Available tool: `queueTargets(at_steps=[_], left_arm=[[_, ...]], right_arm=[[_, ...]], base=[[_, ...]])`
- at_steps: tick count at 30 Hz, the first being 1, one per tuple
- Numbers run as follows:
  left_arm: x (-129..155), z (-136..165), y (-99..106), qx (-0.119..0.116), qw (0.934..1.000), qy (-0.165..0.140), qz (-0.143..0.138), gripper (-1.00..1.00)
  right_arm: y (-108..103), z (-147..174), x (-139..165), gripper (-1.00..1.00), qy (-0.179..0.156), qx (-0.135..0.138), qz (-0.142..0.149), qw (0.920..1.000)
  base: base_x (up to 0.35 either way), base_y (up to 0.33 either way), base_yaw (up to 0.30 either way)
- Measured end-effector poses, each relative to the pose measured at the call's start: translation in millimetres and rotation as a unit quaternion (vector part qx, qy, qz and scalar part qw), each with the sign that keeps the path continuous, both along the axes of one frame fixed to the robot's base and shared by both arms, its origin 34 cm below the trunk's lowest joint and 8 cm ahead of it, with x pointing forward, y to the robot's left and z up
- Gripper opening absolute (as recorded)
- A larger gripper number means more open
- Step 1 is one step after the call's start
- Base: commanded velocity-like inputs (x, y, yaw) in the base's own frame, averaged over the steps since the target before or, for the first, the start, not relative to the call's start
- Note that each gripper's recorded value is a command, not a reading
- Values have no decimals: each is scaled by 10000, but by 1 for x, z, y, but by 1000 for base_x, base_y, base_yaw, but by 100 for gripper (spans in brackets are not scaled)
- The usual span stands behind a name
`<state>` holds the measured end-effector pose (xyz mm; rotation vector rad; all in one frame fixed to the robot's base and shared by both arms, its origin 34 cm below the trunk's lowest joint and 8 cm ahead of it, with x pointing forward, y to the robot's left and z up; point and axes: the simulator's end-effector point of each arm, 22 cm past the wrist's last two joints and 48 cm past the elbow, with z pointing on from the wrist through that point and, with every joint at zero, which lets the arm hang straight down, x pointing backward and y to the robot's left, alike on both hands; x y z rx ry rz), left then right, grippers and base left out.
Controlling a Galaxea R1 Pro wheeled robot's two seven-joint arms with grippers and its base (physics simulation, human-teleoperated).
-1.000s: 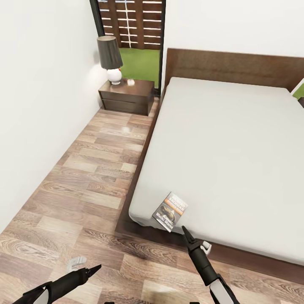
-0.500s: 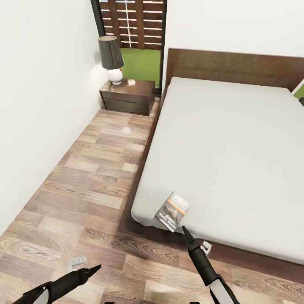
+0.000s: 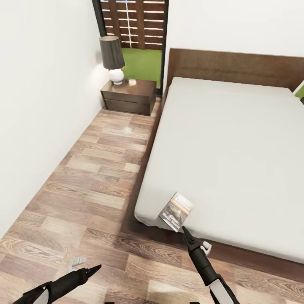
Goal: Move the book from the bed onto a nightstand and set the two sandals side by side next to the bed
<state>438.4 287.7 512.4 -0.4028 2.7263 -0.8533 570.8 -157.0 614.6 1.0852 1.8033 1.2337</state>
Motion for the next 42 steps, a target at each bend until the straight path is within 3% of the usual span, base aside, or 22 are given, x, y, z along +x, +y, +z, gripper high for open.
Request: queueTargets(at_steps=[12,42], left_arm=[[-1,0,0,0,10000,4,0,100],[1,-45,0,-8,10000,-5,-2,100]], right_arm=[[0,0,0,100,0,0,0,10000],[0,-45,2,100,-5,-1,0,10000]], base=[[0,13,0],[0,0,0]])
